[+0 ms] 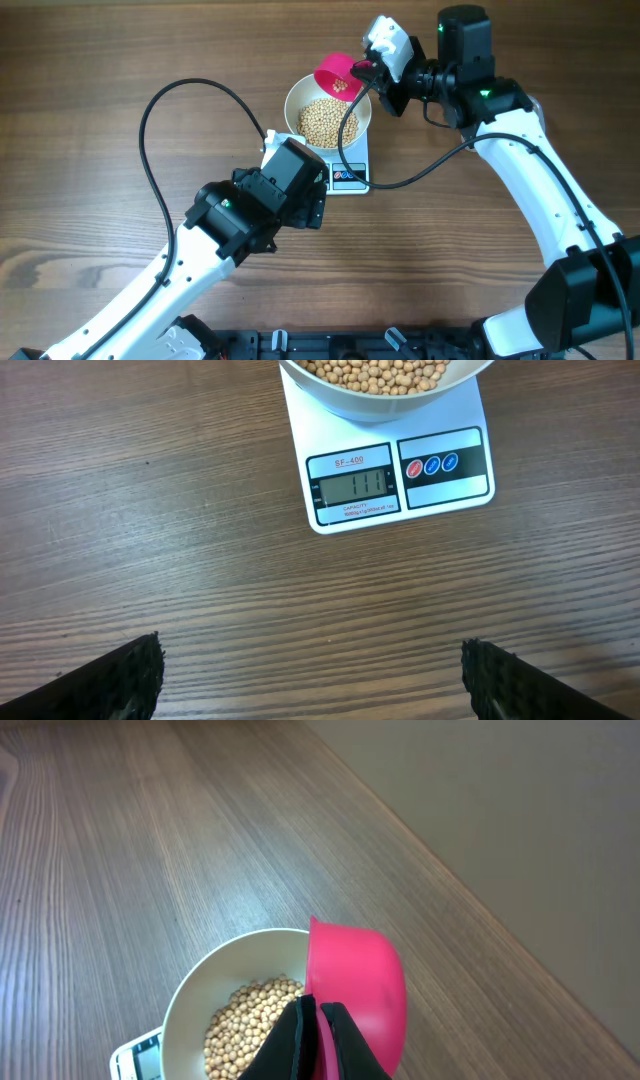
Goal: Scoop item into bowl and weigh 150g on scale
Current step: 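Tip the scoop with the right gripper to pour soybeans into the bowl, then move the empty scoop right back into the soybean tub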
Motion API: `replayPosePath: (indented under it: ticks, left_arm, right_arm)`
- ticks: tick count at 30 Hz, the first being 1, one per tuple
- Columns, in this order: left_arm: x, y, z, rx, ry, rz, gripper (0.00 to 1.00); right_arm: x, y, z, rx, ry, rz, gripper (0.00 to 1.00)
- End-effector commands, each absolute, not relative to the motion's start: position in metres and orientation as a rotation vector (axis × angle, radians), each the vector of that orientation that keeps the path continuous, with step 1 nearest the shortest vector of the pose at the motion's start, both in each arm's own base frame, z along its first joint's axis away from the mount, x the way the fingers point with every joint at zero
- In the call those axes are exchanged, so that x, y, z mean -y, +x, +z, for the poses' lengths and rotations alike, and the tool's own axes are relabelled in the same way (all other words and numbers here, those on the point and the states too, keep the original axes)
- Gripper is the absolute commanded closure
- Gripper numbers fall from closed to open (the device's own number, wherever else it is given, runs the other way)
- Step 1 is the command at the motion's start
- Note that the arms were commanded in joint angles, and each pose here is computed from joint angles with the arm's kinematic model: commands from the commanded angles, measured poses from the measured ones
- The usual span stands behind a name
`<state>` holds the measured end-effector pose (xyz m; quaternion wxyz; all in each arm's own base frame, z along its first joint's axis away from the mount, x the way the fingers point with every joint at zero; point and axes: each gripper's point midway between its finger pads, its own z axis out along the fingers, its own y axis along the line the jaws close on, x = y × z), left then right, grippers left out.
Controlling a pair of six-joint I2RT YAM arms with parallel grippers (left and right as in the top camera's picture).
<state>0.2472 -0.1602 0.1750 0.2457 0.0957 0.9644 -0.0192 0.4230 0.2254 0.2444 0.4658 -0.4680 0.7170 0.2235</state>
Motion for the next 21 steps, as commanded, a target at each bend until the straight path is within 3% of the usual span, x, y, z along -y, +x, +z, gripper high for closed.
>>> replayPosePath:
  ticks: [1, 11, 16, 20, 21]
  left_arm:
    - [0.159, 0.247, 0.174, -2.633, 0.254, -0.047, 0.00]
    - [0.159, 0.247, 0.174, -2.633, 0.254, -0.047, 0.00]
    - [0.158, 0.247, 0.174, -2.634, 0.254, -0.047, 0.00]
    - [0.159, 0.247, 0.174, -2.633, 0.254, -0.047, 0.00]
    - [0.159, 0.247, 0.174, -2.633, 0.254, -0.047, 0.00]
  right_arm:
    - [-0.237, 0.411, 0.269, -1.658, -1.217, 0.478, 0.96]
    - [-0.238, 0.412, 0.256, -1.703, -1.262, 0.328, 0.96]
    - [-0.232, 0.416, 0.284, -1.729, -1.069, 0.484, 0.96]
    - [-0.176, 0.437, 0.331, -1.770, -0.746, 0.457, 0.96]
    - [-0.136, 0.450, 0.336, -1.842, -0.555, 0.354, 0.96]
